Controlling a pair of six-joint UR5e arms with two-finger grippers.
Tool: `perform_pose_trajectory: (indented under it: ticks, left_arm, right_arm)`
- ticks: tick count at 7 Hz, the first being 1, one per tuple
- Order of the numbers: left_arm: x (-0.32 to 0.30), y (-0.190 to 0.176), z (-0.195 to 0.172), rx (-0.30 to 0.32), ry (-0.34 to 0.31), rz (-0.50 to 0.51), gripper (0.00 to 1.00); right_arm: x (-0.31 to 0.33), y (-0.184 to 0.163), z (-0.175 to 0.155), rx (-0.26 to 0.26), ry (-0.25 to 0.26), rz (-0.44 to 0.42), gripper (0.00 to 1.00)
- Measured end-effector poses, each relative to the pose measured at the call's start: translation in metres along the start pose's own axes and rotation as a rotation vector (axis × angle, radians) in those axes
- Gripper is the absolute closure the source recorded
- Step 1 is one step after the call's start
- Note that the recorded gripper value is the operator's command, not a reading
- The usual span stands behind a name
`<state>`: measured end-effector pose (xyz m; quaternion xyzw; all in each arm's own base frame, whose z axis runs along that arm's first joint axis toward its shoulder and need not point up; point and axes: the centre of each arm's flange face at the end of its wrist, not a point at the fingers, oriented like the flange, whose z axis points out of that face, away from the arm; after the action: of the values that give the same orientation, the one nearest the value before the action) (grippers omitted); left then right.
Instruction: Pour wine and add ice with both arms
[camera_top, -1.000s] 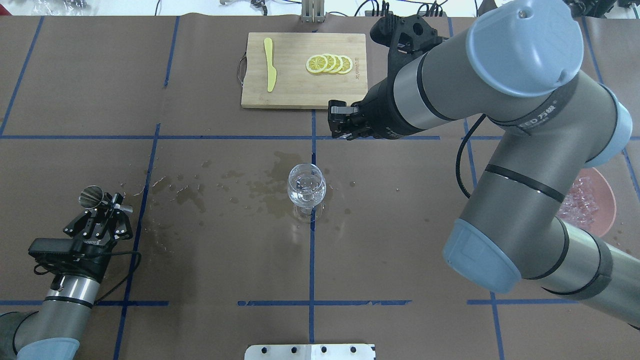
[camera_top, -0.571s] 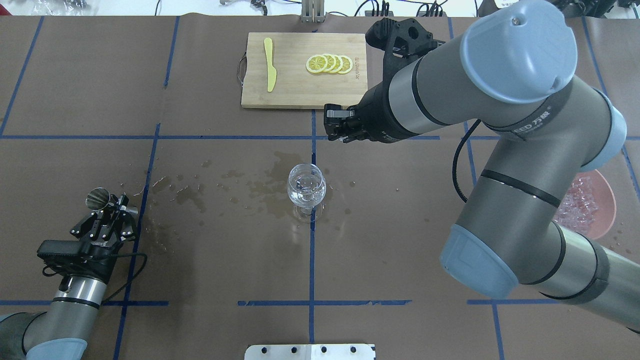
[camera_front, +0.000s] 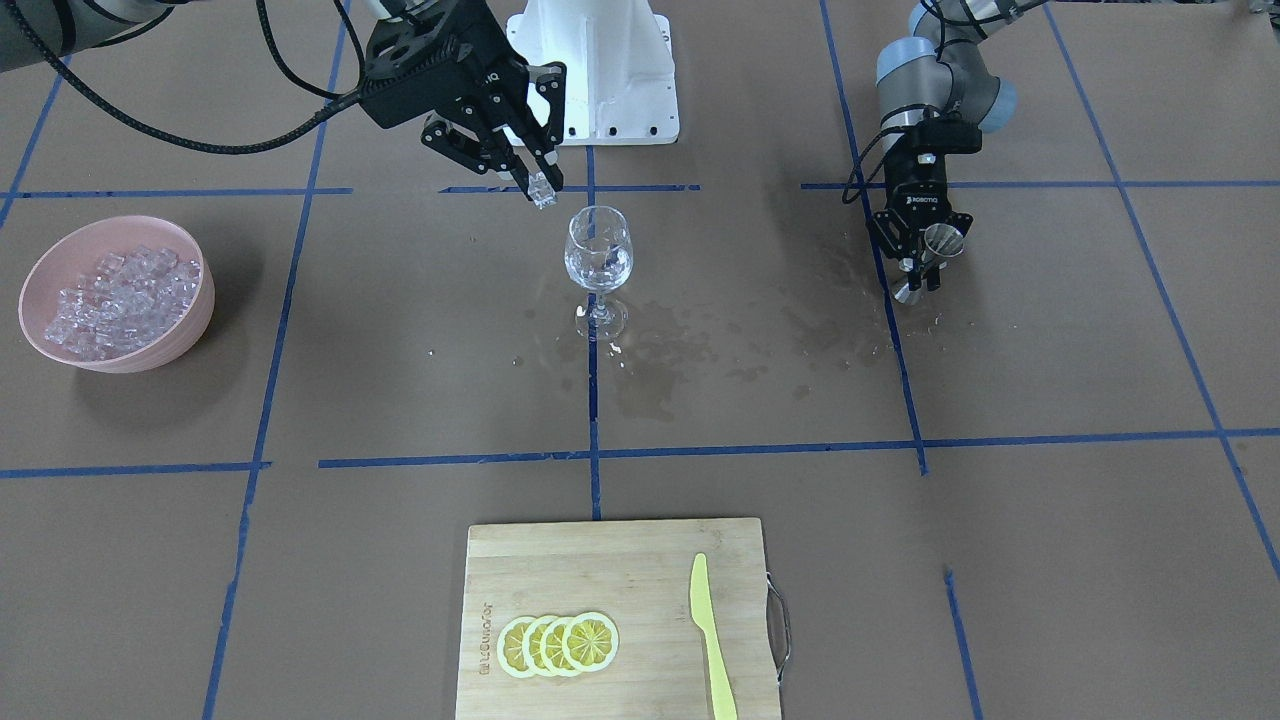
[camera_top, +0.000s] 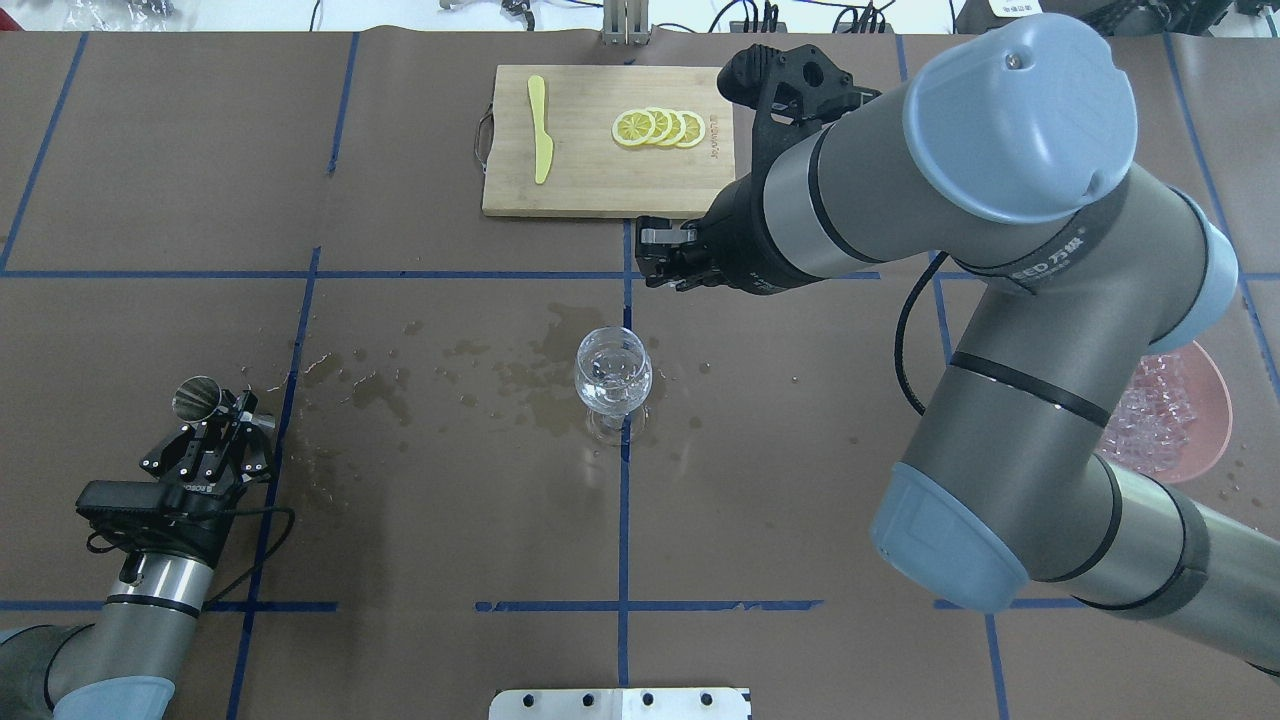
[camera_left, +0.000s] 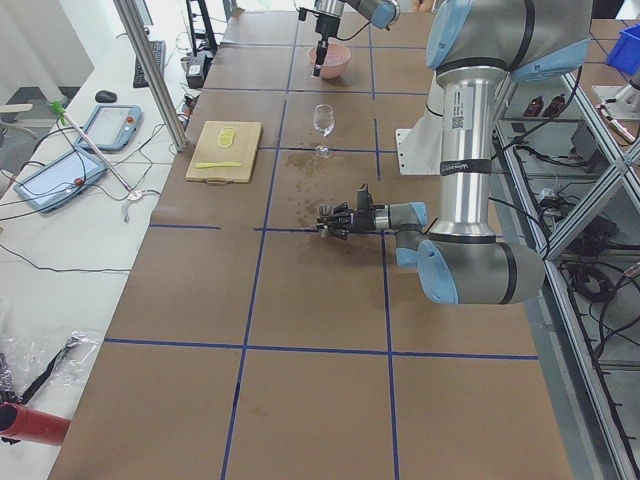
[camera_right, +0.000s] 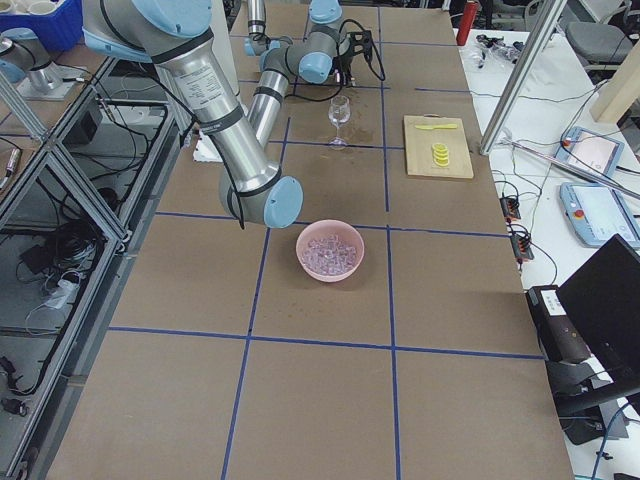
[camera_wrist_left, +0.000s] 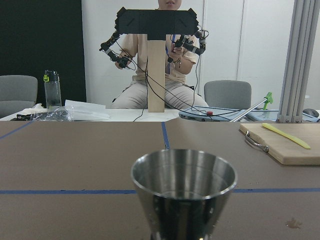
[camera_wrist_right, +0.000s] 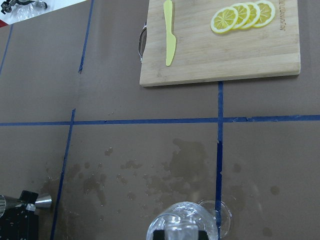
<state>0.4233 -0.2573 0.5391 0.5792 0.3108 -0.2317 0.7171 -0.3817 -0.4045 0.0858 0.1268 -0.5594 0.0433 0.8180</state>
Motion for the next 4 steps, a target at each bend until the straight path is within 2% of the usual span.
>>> perform_pose_trajectory:
  ticks: [2, 4]
  left_arm:
    - [-0.0025, 0.0032, 0.0006, -0.002, -0.002, 0.011, 0.52]
    - [-0.0027, 0.0036, 0.0007, -0.003, -0.002, 0.013, 0.41]
  right_arm:
    - [-0.0018, 0.0039, 0.0023, -0.007, -0.002, -0.003, 1.00]
    - [-0.0047, 0.0102, 0.0063, -0.015, -0.003, -0.009, 1.00]
